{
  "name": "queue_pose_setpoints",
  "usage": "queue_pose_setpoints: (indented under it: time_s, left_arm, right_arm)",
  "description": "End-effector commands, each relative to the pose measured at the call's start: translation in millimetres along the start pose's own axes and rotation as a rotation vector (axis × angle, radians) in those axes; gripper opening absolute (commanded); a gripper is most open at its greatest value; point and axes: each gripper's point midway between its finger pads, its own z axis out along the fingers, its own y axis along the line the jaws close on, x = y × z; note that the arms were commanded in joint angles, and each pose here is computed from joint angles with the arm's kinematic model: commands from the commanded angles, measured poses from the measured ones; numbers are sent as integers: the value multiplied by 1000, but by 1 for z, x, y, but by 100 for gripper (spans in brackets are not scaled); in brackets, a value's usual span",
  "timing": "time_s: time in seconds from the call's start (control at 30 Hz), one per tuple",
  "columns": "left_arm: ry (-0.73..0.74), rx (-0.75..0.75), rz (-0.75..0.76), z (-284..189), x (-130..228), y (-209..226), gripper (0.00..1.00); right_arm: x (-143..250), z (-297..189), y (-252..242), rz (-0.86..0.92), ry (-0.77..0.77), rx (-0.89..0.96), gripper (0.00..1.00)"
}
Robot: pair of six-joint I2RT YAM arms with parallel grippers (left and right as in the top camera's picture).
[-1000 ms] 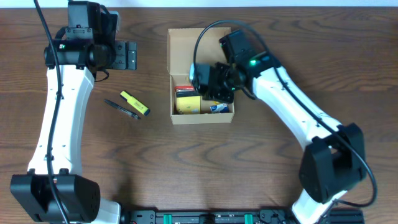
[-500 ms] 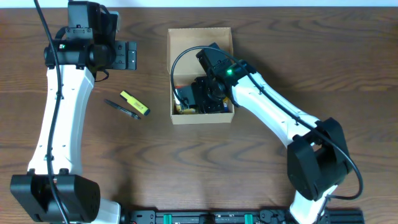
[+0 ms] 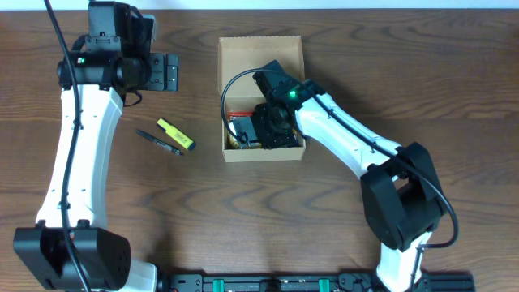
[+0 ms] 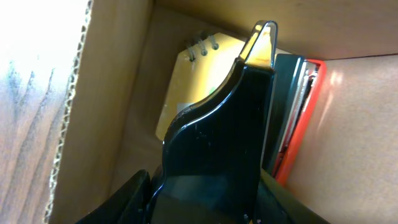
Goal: Pack container
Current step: 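Carry the dispenser with the right gripper and lower it into the box, then open the right gripper and raise it back to the upper right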
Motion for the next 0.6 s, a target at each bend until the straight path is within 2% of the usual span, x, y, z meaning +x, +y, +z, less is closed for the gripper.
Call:
queue_pose_setpoints:
  time_s: [0.0, 0.1, 0.17, 0.23, 0.27, 0.3, 0.57]
  left_arm:
    - [-21, -3, 17, -6, -5, 2, 95]
    - [-24, -3, 18, -6, -5, 2, 96]
    - [-27, -3, 18, -6, -6, 2, 95]
    - [-30, -3, 18, -7, -7, 2, 95]
    - [-31, -3, 18, -7, -7, 2, 95]
    - [-32, -3, 18, -7, -7, 2, 96]
    - [-43, -4, 19, -7, -10, 2, 95]
  right_arm:
    - [-3, 0, -2, -27, -2, 7, 28]
    - [-3, 0, -2, -27, -3, 7, 34]
    - [-3, 0, -2, -26, -3, 6, 43]
    - [-3, 0, -2, -24, -8, 5, 45]
    - [-4, 0, -2, -24, -9, 5, 52]
    - [-4, 0, -2, -24, -9, 5, 65]
    - [-4, 0, -2, -24, -9, 5, 71]
